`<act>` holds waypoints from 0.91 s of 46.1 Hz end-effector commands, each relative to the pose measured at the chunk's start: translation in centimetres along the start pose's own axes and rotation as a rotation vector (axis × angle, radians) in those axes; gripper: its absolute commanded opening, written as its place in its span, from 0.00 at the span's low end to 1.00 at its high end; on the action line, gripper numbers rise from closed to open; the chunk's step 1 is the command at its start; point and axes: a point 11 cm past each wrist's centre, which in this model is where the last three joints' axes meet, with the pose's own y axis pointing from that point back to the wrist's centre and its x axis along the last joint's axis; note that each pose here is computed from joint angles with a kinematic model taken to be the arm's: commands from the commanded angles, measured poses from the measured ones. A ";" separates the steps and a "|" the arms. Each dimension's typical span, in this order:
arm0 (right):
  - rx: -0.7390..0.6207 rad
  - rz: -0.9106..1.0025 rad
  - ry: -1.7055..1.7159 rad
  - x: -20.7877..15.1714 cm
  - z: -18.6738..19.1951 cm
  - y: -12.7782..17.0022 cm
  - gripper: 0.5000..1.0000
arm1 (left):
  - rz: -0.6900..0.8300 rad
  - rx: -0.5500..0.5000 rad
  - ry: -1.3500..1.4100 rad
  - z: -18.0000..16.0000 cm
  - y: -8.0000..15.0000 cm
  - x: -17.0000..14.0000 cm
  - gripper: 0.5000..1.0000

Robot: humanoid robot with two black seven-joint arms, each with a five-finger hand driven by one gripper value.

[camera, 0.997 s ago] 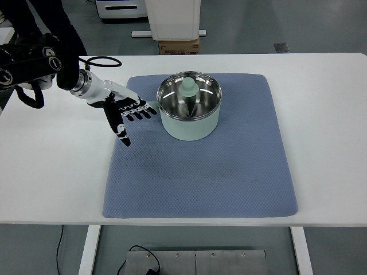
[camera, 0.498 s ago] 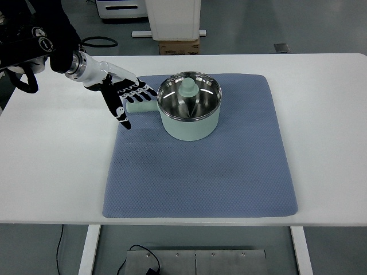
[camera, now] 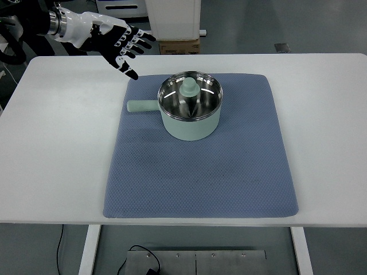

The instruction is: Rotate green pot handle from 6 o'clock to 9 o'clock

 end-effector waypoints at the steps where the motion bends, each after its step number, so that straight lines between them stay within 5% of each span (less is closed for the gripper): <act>1: 0.000 0.000 0.000 0.0 0.0 0.0 1.00 | 0.029 -0.061 0.103 -0.3 0.1 0.9 1.00; 22: 0.000 0.000 0.000 0.0 0.0 0.0 1.00 | 0.344 -0.499 0.749 -7.5 3.0 7.5 1.00; 42: 0.000 0.000 0.000 0.0 0.0 0.0 1.00 | 0.489 -0.689 1.190 -17.2 3.6 6.0 1.00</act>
